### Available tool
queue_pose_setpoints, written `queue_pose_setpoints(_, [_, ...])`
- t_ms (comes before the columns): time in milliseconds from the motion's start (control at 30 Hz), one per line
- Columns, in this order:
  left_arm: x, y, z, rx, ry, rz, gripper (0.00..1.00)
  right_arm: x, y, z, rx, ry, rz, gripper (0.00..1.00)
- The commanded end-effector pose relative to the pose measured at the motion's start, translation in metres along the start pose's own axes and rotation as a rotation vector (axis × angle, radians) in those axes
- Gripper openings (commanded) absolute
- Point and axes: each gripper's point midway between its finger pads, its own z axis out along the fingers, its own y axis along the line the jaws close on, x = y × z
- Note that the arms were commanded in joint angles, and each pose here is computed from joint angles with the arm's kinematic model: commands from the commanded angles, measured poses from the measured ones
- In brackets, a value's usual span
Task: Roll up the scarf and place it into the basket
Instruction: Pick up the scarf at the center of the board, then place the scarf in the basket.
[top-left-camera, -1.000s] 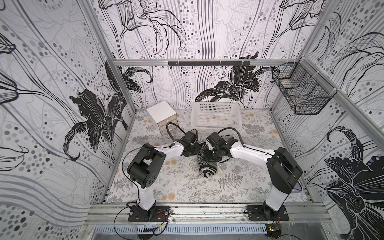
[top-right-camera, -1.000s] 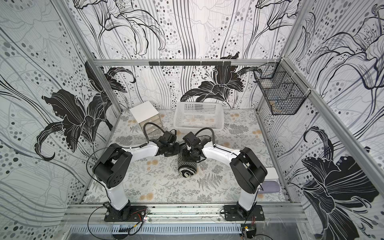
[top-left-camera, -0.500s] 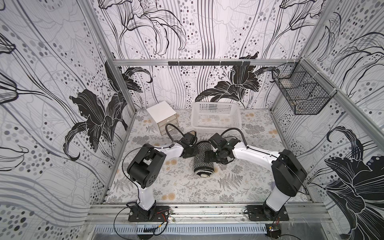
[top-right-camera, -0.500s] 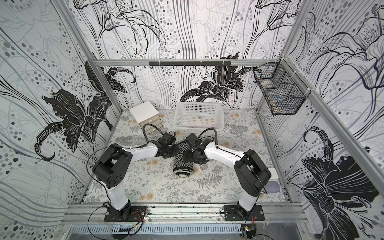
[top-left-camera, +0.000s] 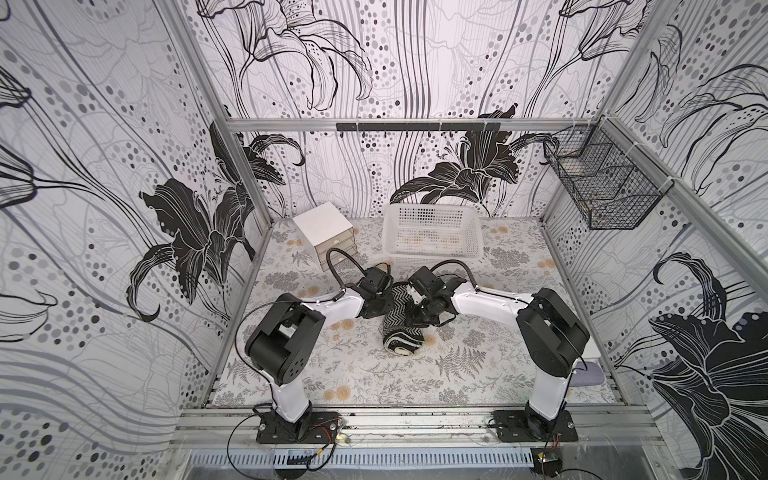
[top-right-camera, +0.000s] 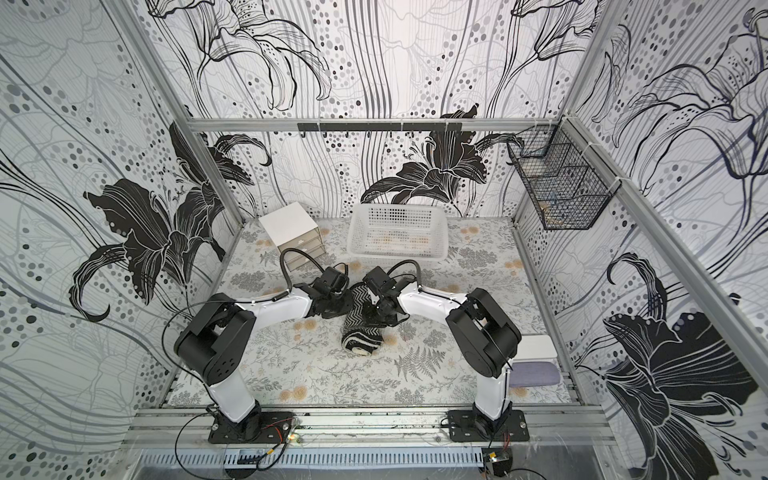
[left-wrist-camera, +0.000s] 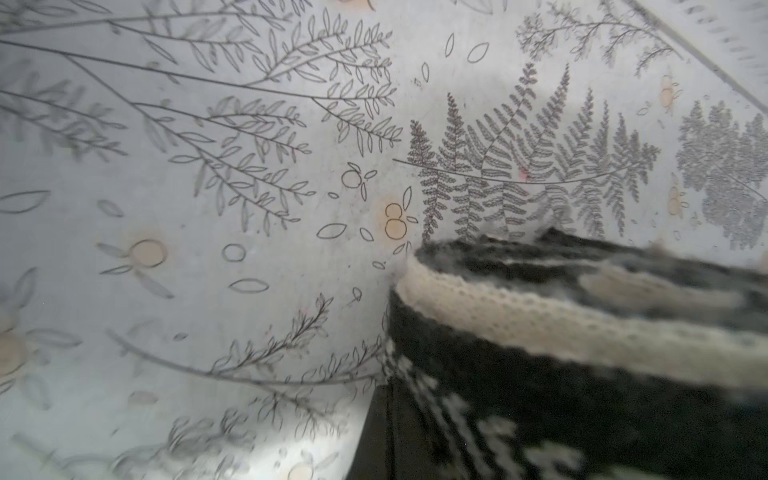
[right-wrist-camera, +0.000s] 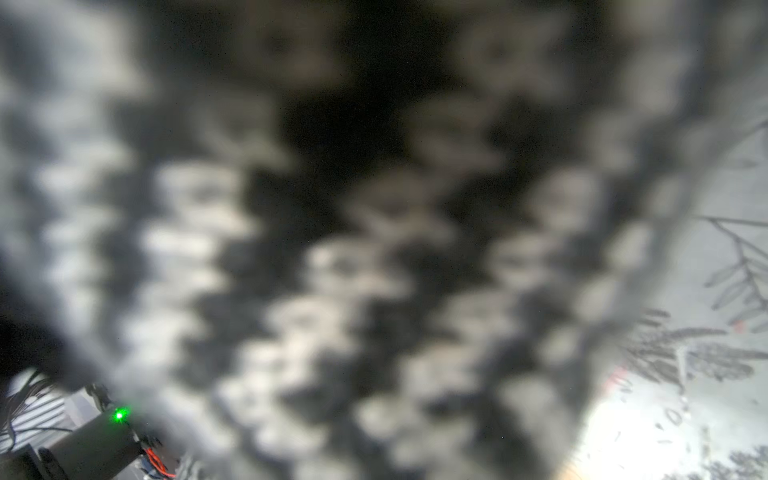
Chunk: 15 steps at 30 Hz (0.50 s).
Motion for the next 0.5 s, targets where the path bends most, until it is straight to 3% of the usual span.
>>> queue_pose_setpoints(0, [-0.023, -0.002, -0.055, 0.016, -0.090, 0.003, 0.36, -0.016, 0.024, -0.046, -0.035, -0.058, -0.100, 0.00])
queue_pose_setpoints(33, [-0.029, 0.001, -0.072, 0.014, -0.119, 0.002, 0.48, -0.023, 0.031, -0.064, -0.043, -0.083, -0.120, 0.00])
queue_pose_setpoints(133, [-0.045, 0.014, -0.111, -0.008, -0.180, -0.006, 0.62, -0.060, 0.039, -0.111, -0.078, -0.166, -0.134, 0.00])
queue_pose_setpoints(333, [-0.058, 0.028, -0.141, -0.030, -0.225, -0.027, 0.63, -0.175, 0.022, -0.189, -0.140, -0.337, -0.112, 0.00])
queue_pose_setpoints(467, [-0.055, 0.033, -0.134, -0.049, -0.207, -0.041, 0.63, -0.239, -0.009, -0.201, -0.108, -0.380, -0.073, 0.00])
